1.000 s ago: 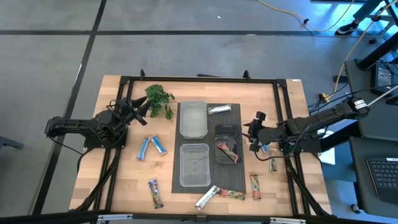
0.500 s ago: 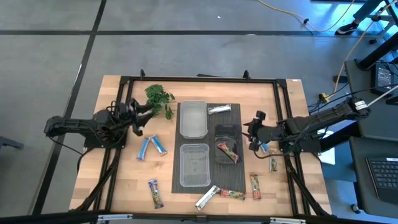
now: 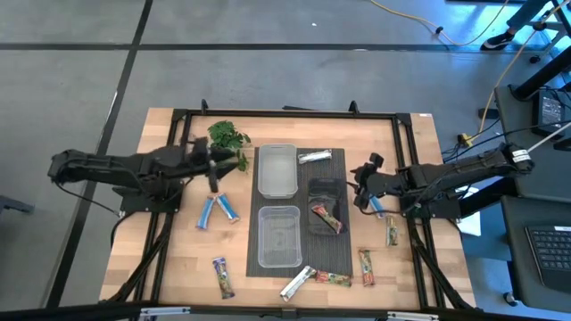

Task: Pick and place Granola Bars by type
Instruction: Put the yellow granola bar into the gray bin, then put the blue granola bar into the transparent bin

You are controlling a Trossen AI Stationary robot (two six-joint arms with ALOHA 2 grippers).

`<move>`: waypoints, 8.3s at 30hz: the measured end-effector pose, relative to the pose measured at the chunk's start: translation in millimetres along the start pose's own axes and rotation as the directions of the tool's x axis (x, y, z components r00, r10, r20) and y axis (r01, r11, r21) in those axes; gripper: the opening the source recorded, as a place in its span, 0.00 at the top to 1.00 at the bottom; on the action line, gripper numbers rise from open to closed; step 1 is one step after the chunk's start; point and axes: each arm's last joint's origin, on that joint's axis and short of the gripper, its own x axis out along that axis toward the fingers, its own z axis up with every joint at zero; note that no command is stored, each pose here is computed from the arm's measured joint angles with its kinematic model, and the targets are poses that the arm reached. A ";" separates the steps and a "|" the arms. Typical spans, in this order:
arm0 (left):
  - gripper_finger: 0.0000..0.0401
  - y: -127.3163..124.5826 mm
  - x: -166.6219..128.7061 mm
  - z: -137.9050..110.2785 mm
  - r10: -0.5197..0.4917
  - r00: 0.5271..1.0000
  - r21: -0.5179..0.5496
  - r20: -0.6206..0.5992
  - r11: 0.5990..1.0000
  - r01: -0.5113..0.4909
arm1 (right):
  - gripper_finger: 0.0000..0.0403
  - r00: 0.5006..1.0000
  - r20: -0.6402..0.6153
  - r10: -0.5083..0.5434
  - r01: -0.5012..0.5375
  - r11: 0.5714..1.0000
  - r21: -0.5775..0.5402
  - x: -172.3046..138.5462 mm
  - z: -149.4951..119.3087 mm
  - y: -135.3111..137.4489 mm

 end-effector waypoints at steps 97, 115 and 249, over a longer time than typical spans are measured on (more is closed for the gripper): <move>0.38 -68.1 86.5 -143.7 0.474 0.180 -0.041 -0.862 0.290 -0.956 | 0.51 0.977 -0.117 0.176 -0.180 0.983 -0.021 7.9 -4.6 1.9; 0.38 -65.6 87.8 -138.6 0.549 0.274 -0.085 -0.790 0.344 -0.935 | 0.51 0.977 -0.122 0.175 -0.181 0.982 -0.047 9.2 -4.8 2.6; 0.59 -46.8 196.0 22.1 0.349 0.776 -0.019 -0.526 0.907 -0.421 | 0.51 0.977 -0.128 0.173 -0.184 0.980 -0.078 9.1 -5.4 2.4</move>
